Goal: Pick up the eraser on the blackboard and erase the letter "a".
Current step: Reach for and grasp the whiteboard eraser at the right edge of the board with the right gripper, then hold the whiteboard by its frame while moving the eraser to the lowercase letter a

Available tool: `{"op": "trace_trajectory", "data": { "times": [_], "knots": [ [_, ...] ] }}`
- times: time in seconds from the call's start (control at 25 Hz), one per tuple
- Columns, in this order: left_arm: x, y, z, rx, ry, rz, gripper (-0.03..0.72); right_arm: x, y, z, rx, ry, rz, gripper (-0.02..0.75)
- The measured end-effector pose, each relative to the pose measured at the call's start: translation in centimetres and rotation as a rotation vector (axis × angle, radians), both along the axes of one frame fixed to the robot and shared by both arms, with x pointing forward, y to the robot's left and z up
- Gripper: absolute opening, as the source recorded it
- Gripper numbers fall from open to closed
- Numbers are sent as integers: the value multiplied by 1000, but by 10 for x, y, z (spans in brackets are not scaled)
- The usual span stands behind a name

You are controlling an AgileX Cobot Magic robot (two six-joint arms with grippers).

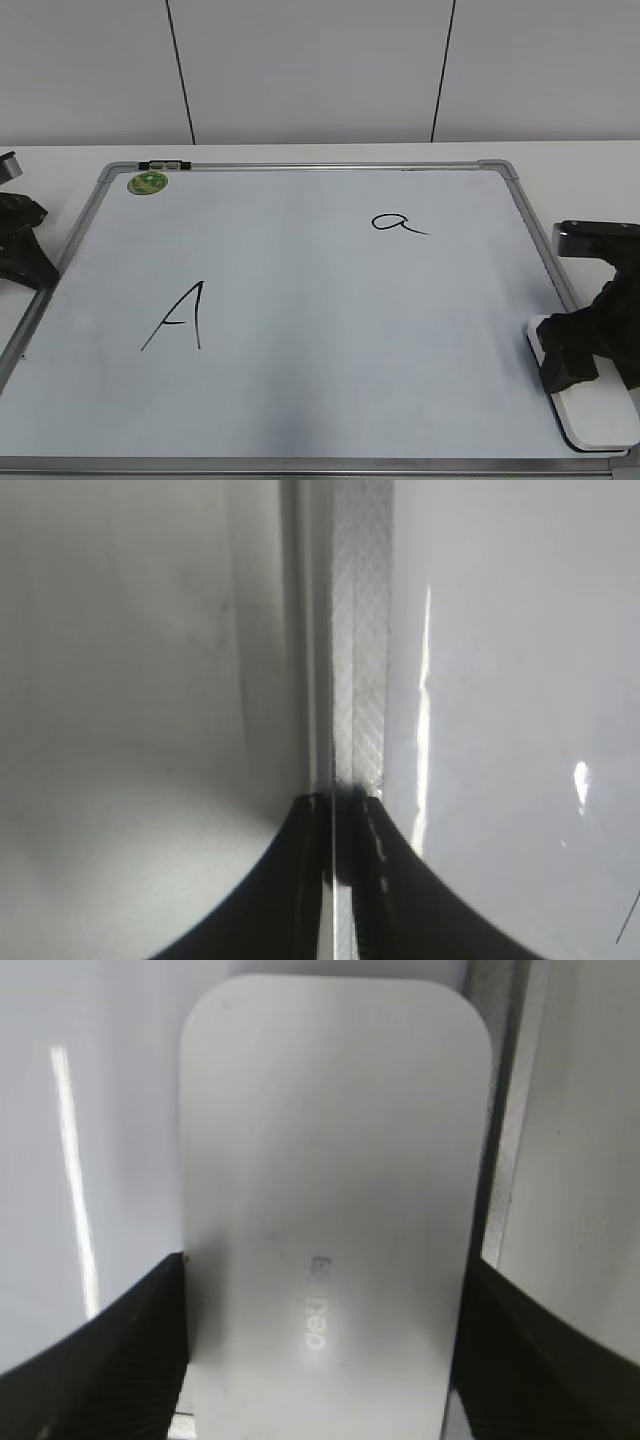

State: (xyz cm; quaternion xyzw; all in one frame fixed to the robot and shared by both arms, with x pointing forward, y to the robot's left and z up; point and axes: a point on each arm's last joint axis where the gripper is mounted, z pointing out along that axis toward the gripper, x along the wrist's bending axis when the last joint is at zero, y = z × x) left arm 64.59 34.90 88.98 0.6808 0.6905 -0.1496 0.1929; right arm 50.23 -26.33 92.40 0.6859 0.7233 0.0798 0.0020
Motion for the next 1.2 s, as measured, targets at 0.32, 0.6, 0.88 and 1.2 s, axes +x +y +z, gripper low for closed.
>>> {"op": "trace_trajectory", "data": {
  "times": [0.32,0.6,0.88,1.2],
  "knots": [
    [0,0,0,-1,0,1,34,2,1,7,1,38,13,546],
    [0,0,0,-1,0,1,34,16,4,33,13,89,35,546],
    [0,0,0,-2,1,0,34,45,20,76,44,-24,78,546],
    [0,0,0,-2,1,0,34,99,65,95,48,-92,207,545]
  ]
}}
